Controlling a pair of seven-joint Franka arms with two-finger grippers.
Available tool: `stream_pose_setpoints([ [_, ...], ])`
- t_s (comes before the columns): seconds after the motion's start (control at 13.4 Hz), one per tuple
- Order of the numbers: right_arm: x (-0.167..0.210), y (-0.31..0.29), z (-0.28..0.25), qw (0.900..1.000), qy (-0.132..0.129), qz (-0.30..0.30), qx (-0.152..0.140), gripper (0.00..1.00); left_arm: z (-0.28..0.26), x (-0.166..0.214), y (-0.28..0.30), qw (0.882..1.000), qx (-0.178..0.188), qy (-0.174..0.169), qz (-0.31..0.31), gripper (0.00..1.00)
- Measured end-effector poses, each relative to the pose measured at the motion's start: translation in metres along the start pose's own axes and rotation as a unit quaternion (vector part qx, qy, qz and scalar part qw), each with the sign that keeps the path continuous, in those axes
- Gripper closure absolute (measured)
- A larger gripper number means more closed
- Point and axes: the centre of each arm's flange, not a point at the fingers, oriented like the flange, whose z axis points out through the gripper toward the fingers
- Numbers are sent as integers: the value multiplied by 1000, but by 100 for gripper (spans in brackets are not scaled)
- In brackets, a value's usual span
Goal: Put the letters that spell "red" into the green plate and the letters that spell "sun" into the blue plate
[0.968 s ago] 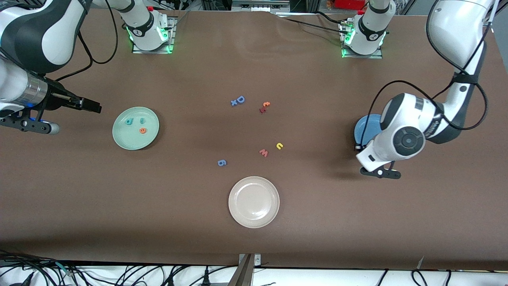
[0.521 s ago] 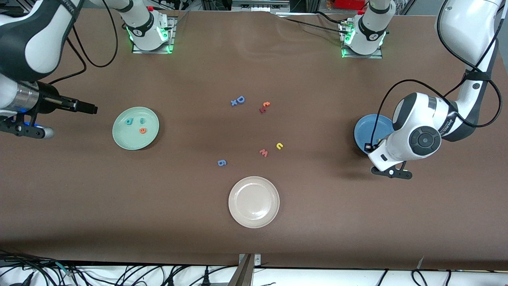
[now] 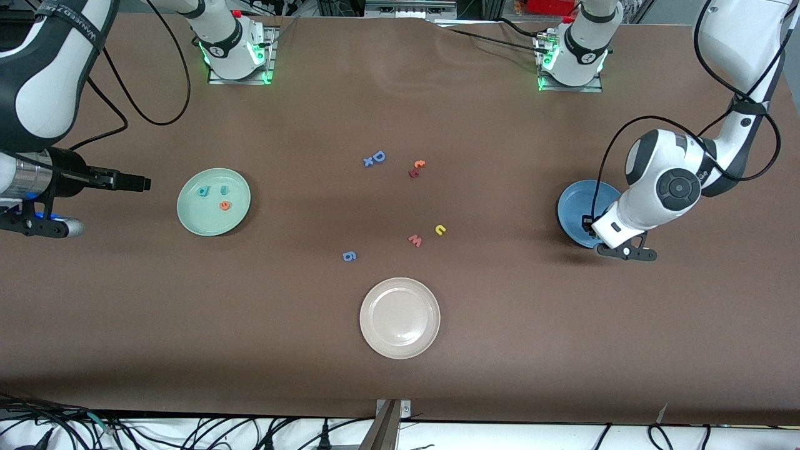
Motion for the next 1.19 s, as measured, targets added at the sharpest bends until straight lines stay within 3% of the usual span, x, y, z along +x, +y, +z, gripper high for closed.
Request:
stream_pose_setpoints([
  [0.45,9,10,-4,997,-24,-53,-42,0,21,-24,-6,1000,-4,-13,-2,73],
  [0.52,5,12,-10,997,-21,-60,-44,0,21,-24,-6,1000,-3,-13,8,68],
  [0.74,-8,23,-30,997,4,-72,-42,0,20,-24,-6,999,-3,-12,37,37],
  [1.04,-20,47,-29,996,48,-68,-26,0,11,-22,4,1000,-6,-4,24,0],
  [1.19,-27,47,-25,995,68,-72,-21,0,3,-18,41,1000,-16,2,-22,0],
])
